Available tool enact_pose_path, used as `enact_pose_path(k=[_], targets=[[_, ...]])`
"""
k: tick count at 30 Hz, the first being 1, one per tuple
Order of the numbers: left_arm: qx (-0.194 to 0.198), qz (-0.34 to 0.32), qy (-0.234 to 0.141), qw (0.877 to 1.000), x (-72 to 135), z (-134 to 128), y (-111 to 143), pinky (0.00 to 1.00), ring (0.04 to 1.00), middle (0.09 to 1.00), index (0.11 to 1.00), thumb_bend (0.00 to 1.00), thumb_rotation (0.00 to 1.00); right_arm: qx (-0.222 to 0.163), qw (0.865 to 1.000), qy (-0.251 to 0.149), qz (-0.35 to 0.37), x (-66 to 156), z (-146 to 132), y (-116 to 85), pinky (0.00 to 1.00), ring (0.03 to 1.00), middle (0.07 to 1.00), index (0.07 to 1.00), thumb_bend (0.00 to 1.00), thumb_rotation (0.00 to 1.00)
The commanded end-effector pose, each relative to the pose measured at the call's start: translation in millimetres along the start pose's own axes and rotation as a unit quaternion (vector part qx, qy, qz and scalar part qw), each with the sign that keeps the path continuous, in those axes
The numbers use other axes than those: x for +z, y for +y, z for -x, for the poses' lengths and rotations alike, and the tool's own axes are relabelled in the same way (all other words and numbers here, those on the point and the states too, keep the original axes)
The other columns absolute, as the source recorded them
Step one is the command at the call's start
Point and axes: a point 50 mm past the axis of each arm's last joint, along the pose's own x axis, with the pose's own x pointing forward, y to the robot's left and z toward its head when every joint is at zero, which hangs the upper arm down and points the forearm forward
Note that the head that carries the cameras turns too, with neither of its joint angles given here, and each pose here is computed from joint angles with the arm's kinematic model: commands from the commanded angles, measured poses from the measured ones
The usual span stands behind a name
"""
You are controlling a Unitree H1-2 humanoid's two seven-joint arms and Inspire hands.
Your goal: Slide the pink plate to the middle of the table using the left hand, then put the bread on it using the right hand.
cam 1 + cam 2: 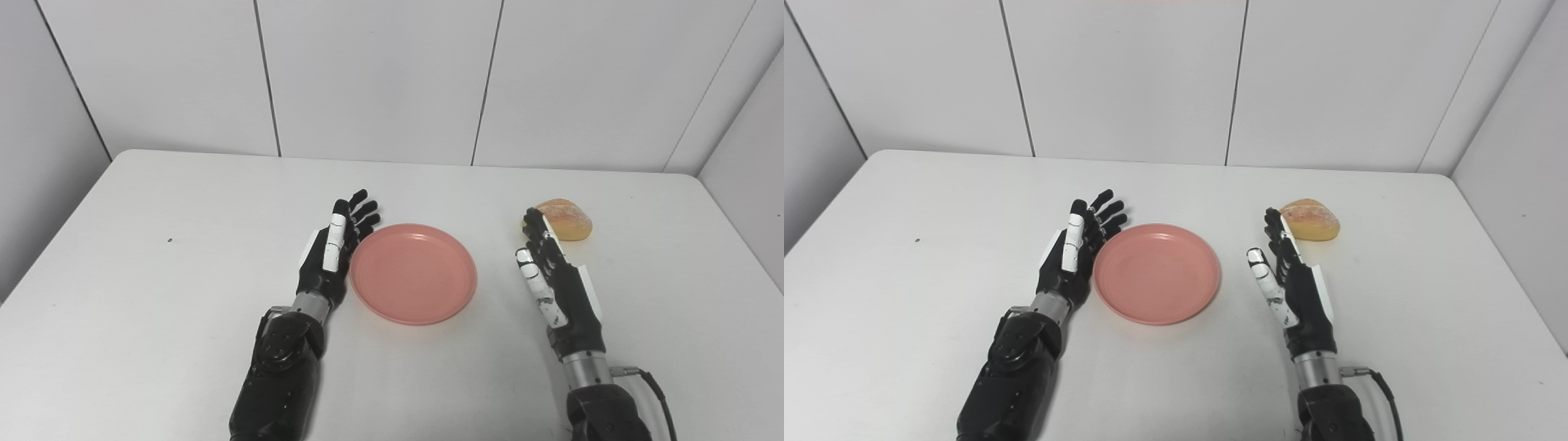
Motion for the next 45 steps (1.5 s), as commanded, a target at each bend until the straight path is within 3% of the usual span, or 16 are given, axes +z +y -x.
enact_pose_path(k=[1,12,19,23,26,27,28,29,34,45], targets=[[0.004,0.004,0.007,1.000,-5,-1,-2,0.93,0.894,0.907,0.896,0.77,1.00,-0.010,0.996,-0.076,0.044,27,-16,-8,0.93,0.956,0.954,0.942,0.65,0.77],[0.016,0.002,0.001,1.000,-2,-4,1,0.95,0.905,0.923,0.893,0.78,1.00,-0.043,0.988,-0.110,0.095,49,-36,-42,0.86,0.892,0.913,0.913,0.59,0.65],[0.022,-0.004,0.005,1.000,-2,-5,0,1.00,0.935,0.932,0.893,0.79,1.00,-0.052,0.986,-0.097,0.125,52,-50,-72,0.89,0.927,0.930,0.923,0.63,0.63],[0.024,-0.005,0.007,1.000,-2,-5,-1,1.00,0.939,0.931,0.892,0.79,1.00,-0.044,0.985,-0.090,0.140,54,-60,-85,0.91,0.948,0.937,0.919,0.65,0.53],[0.025,-0.001,0.007,1.000,-1,-5,0,1.00,0.937,0.930,0.889,0.79,1.00,-0.014,0.978,-0.063,0.198,60,-74,-106,0.90,0.953,0.948,0.924,0.66,0.49],[0.025,-0.001,0.006,1.000,-1,-5,1,1.00,0.937,0.930,0.889,0.79,1.00,-0.006,0.977,-0.056,0.208,63,-77,-110,0.88,0.942,0.949,0.923,0.68,0.47],[0.025,-0.002,0.006,1.000,-1,-5,1,1.00,0.937,0.930,0.890,0.78,1.00,0.000,0.974,-0.054,0.219,65,-81,-114,0.77,0.880,0.943,0.921,0.70,0.45],[0.026,-0.004,0.006,1.000,-1,-4,2,1.00,0.937,0.929,0.890,0.78,1.00,0.004,0.972,-0.051,0.230,67,-84,-117,0.77,0.873,0.940,0.921,0.70,0.45],[0.029,-0.006,0.004,1.000,0,-2,6,1.00,0.928,0.919,0.890,0.78,1.00,0.017,0.956,-0.047,0.287,76,-100,-124,0.89,0.927,0.924,0.913,0.72,0.40],[0.017,0.000,0.002,1.000,0,3,16,1.00,0.947,0.936,0.911,0.77,1.00,0.039,0.938,-0.032,0.342,75,-128,-120,0.84,0.902,0.910,0.905,0.70,0.34]])
